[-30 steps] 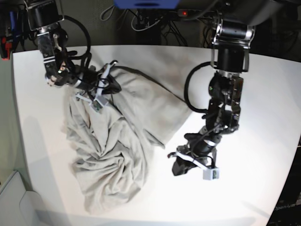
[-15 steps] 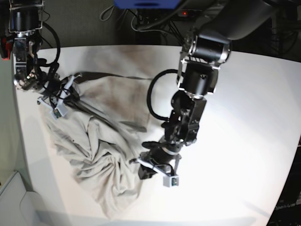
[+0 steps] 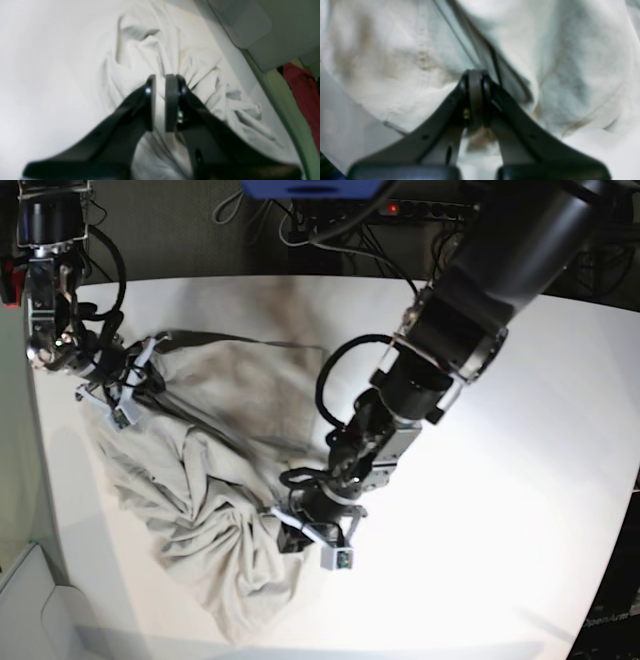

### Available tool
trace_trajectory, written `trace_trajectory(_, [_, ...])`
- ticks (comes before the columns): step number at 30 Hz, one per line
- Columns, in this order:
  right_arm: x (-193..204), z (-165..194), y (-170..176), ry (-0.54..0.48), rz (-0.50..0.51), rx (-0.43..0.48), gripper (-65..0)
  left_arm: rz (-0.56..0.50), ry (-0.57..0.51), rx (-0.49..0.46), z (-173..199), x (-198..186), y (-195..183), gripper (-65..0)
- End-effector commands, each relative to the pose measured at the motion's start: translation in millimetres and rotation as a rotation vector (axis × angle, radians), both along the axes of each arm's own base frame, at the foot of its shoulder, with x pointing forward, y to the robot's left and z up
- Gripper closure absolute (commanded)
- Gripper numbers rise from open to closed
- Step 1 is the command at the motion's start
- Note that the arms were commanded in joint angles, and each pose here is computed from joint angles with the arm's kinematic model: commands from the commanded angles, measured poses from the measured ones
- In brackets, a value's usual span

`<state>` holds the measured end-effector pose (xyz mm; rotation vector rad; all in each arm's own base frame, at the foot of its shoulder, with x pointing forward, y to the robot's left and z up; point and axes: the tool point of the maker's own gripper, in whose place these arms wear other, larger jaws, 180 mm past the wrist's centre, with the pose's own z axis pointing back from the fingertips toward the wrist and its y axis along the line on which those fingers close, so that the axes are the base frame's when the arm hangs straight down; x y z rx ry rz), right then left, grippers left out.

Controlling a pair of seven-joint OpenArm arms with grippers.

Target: Layout the t-shirt on the table in an organized manner, then fold the t-shirt properly

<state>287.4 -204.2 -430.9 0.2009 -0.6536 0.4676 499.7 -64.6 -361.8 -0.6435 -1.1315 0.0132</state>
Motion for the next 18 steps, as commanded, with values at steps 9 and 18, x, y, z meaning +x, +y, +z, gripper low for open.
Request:
trace_trajectory(9, [3,10,-10,-0.003,0.002,-0.072,0.0,-0.066,0.085,0.097,-54,-39,-4,-7.0])
trace_trajectory(18, [23,29,-37,-0.051,-0.052,-0.102,0.0,-0.074,0.184,0.162,-96,-68,14,-7.0])
